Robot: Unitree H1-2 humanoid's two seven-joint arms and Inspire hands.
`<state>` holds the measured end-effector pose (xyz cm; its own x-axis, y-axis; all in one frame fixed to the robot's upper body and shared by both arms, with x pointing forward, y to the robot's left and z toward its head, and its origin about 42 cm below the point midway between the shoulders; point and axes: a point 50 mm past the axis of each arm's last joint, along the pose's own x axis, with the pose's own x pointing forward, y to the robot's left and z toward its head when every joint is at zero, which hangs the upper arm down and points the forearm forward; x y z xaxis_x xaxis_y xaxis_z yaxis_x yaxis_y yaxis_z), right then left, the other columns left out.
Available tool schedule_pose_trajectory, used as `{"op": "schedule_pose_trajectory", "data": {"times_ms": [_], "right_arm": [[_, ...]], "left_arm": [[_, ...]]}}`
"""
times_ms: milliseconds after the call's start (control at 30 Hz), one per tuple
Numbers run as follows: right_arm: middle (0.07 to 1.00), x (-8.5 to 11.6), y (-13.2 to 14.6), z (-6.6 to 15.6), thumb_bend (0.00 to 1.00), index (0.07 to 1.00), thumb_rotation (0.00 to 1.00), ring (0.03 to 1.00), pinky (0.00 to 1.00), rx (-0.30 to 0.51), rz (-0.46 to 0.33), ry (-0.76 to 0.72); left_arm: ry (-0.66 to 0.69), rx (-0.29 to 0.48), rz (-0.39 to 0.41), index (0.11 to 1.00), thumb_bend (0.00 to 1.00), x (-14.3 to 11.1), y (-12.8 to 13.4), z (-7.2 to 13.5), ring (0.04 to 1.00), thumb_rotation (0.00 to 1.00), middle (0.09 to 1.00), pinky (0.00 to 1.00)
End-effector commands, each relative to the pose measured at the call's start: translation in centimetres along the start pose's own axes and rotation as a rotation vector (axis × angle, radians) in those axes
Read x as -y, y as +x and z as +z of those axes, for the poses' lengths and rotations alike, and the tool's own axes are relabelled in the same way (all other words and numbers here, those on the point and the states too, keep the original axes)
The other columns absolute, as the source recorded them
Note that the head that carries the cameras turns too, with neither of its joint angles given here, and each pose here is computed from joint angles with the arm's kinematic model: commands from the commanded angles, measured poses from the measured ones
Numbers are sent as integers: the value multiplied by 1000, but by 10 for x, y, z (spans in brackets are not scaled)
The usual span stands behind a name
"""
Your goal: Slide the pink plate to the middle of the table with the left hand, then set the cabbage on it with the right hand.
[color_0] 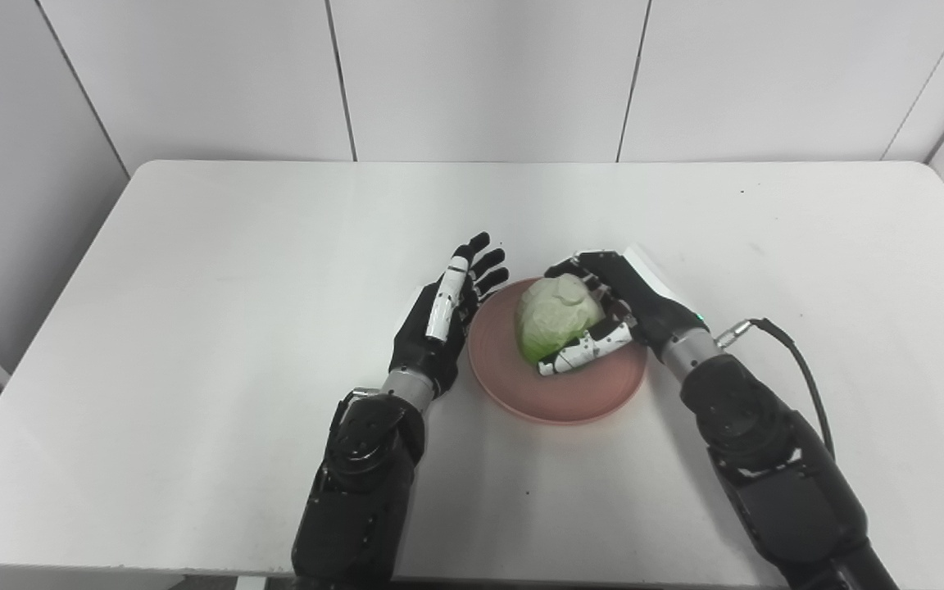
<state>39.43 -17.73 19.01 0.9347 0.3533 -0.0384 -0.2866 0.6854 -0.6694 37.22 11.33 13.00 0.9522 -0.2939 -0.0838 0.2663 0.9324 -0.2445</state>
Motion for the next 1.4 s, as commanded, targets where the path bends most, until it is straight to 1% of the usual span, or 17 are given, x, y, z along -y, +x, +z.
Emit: {"op": "schedule_pose_trajectory", "data": {"times_ms": [0,233,400,700,733,767,833,867,933,967,1000,1033,1100,1167,1233,1367], "right_arm": [[433,17,0,17,524,523,0,391,349,113,-54,-29],[435,11,-6,11,524,523,0,399,347,105,-59,-41],[439,3,-7,7,523,526,0,414,364,102,-44,-13],[470,-3,-12,8,527,524,0,513,459,118,-2,3],[538,-3,-12,8,682,594,20,538,478,120,1,-3],[587,-3,-13,9,774,649,49,570,511,128,2,-11],[648,-3,-13,11,874,723,99,619,568,138,4,-30],[674,-3,-13,12,900,749,124,646,598,140,6,-36],[731,-4,-13,13,934,797,165,701,655,146,12,-47],[781,-4,-14,14,954,835,197,745,697,149,15,-51],[786,-3,-14,16,956,839,200,749,701,161,23,-55],[847,-2,-14,18,978,894,242,803,744,172,30,-62],[919,-1,-14,21,997,959,303,868,798,184,40,-72],[971,1,-15,24,1000,990,344,916,832,189,43,-89],[996,3,-16,27,1000,999,406,961,839,187,43,-119],[1000,7,-18,33,1000,1000,485,997,855,183,33,-174]], "left_arm": [[-10,-89,21,914,435,-8,-6,-15,902,1000,917,889],[-14,-91,19,915,440,-9,-6,-15,906,1000,919,896],[-7,-95,22,913,437,-9,-6,-15,905,1000,916,895],[-3,-94,16,915,441,-11,-7,-14,905,1000,918,894],[-4,-95,15,914,441,-11,-7,-14,905,1000,917,893],[-5,-94,14,914,441,-11,-7,-14,905,1000,917,892],[-5,-94,12,914,439,-11,-7,-14,905,1000,916,892],[-5,-94,12,912,440,-12,-7,-14,903,1000,913,889],[-3,-95,13,910,443,-12,-7,-14,902,1000,911,886],[-2,-95,13,911,443,-12,-7,-14,902,1000,911,885],[-1,-97,13,911,443,-12,-7,-14,902,1000,911,885],[1,-98,14,914,443,-12,-7,-14,903,1000,913,885],[1,-99,15,916,441,-12,-7,-14,903,1000,913,886],[-3,-99,16,915,441,-12,-7,-15,902,1000,913,886],[-2,-100,17,910,442,-12,-7,-15,897,1000,909,880],[-6,-104,16,909,442,-11,-7,-14,894,1000,907,878]]}}
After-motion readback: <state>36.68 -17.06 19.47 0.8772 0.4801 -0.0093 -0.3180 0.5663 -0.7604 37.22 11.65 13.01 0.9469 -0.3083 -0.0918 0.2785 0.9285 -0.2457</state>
